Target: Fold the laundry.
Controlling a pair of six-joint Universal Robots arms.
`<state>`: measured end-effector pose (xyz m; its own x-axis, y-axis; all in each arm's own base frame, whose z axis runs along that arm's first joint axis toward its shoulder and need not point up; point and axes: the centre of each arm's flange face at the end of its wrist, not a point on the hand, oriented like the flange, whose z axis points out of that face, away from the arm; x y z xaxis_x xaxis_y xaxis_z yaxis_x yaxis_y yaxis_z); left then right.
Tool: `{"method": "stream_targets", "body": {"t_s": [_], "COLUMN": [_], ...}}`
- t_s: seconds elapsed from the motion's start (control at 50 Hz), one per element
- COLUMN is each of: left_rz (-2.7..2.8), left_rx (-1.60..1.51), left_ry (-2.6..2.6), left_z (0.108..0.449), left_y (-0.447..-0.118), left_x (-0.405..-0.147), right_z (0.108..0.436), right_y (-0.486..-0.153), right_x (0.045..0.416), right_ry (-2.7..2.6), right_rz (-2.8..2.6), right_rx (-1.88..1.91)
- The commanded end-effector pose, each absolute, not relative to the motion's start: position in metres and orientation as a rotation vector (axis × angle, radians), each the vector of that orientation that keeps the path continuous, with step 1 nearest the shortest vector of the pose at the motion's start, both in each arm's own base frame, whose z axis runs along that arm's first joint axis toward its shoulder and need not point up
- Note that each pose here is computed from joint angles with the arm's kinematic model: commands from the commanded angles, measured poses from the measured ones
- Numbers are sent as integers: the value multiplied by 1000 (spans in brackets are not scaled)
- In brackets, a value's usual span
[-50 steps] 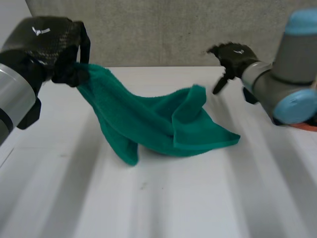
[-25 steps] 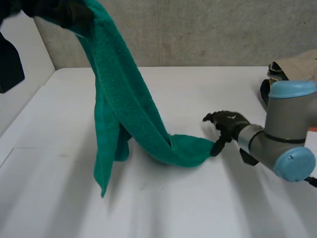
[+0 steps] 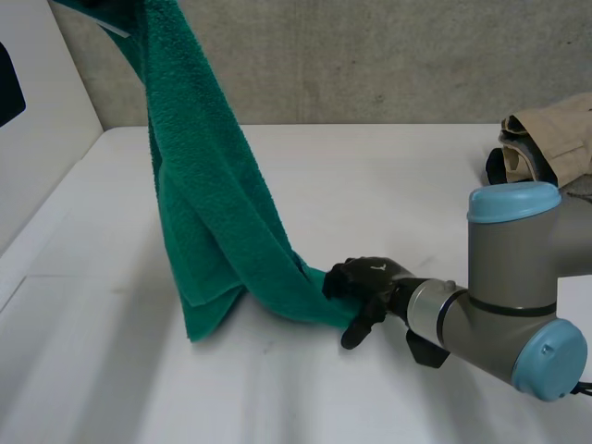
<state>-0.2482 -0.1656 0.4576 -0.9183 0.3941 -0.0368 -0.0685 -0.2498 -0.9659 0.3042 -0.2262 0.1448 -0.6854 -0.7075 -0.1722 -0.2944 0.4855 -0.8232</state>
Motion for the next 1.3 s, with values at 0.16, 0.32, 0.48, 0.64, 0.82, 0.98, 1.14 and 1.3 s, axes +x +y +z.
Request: {"method": "stream_targets", "body": {"t_s": [0.16, 0.32, 0.48, 0.64, 0.82, 0.98, 1.14, 1.3], "left_rz": [2187, 1922, 1728, 1630, 1837, 1915, 1834, 1655], "left_rx": [-432, -672, -765, -776, -612, -651, -898, -1132], "left_ry": [-1934, -2348, -2531, -2568, -2593, -2492, -2550, -2597], "left_z": [419, 319, 220, 178, 222, 254, 221, 176], "left_y": [-185, -221, -268, -289, -302, -283, -290, -306], "left_x": [-233, -220, -241, -266, -249, -222, -201, -185], "right_z": [220, 271, 218, 160, 216, 241, 198, 151], "right_y": [-276, -318, -371, -385, -391, -340, -314, -321], "right_x": [249, 247, 281, 311, 288, 253, 224, 231], "right_ry": [2275, 2194, 2161, 2068, 2241, 2304, 2493, 2432], "right_rz": [-1499, -1513, -1562, -1692, -1996, -1839, -1450, -1327], "right_rx": [-760, -1067, -1365, -1619, -1230, -1161, -1082, -1009]}}
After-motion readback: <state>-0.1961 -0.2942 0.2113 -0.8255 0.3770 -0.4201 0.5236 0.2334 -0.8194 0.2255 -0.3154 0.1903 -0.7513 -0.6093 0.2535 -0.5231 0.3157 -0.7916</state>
